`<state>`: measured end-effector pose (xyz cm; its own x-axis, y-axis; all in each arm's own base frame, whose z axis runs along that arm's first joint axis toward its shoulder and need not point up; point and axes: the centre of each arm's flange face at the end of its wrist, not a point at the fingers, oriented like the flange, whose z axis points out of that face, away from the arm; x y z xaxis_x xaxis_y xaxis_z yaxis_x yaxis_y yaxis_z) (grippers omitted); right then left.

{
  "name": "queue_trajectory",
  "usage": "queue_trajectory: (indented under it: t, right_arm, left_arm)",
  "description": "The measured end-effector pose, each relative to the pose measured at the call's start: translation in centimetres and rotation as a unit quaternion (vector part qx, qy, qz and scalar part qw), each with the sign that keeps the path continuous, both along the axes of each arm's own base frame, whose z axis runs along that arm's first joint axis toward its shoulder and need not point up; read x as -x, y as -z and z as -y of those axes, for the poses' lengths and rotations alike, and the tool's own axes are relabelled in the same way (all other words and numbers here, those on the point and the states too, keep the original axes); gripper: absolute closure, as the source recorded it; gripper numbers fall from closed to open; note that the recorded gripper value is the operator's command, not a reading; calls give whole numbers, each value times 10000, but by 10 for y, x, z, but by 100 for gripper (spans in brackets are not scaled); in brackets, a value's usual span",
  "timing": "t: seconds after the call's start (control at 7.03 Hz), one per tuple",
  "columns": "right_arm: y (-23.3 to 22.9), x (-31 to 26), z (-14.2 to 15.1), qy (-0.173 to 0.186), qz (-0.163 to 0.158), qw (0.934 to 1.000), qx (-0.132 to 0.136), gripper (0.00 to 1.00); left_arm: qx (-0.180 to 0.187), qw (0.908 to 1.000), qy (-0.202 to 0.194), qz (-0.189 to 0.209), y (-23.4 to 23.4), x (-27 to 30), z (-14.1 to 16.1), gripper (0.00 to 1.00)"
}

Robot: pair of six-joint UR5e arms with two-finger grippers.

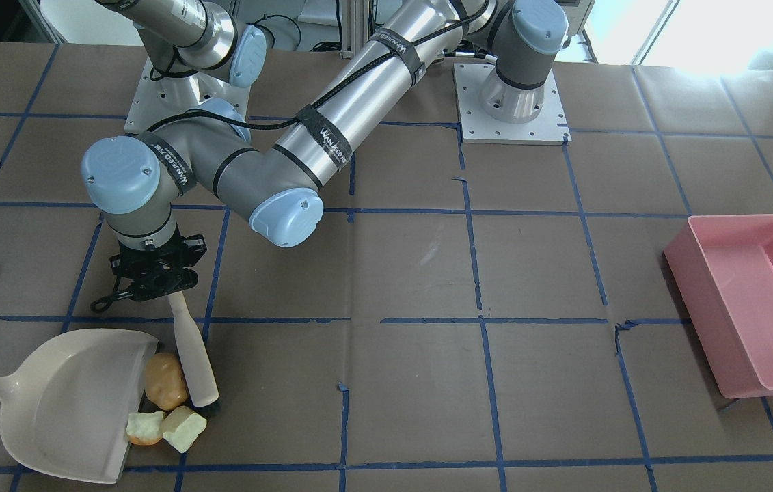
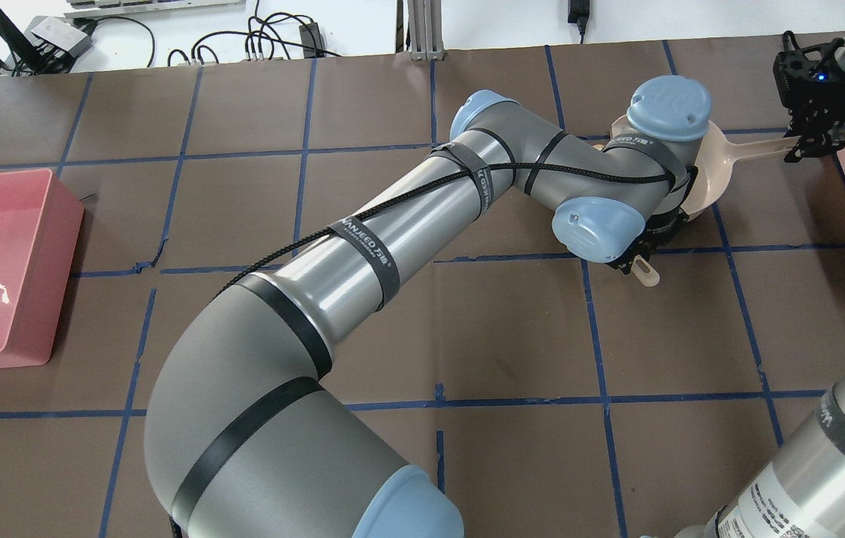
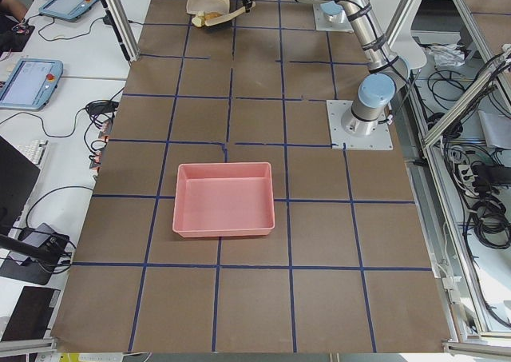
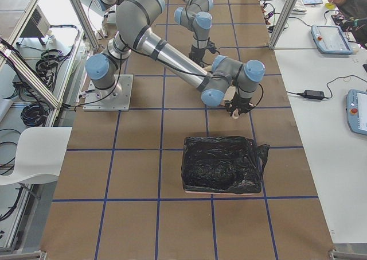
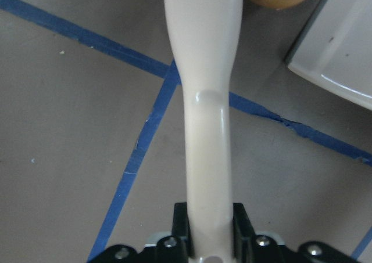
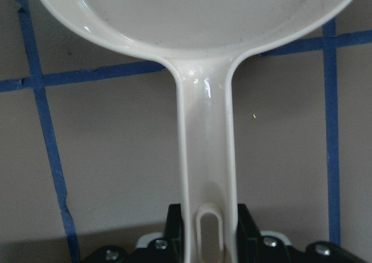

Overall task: Sweep and dump trash in nearest bin
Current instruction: 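Sweep the potato and sponge pieces into the dustpan with the left gripper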

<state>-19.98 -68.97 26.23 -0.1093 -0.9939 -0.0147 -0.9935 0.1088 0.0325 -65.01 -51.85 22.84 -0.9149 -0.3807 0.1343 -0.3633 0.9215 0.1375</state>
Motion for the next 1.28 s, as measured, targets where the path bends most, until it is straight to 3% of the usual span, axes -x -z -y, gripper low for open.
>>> queue_trajectory:
  t: [0.28,0.57,1.0,1.28]
  right_arm:
    - [0,0,0,7,0,10000,6,94]
    - [0,0,0,9,3,10000,9,94]
    - [1,0,0,90,0,10000,6,94]
    - [0,0,0,129,-2,9999,9,94]
  left_arm:
    - [149,9991,380,-96,12,18,8,100]
    - [377,9932,1081,-196,8,39,-4,100]
    - [643,9687,2389,-221,5,60,-34,100]
    - [830,9497,3018,117,-12,67,-59,100]
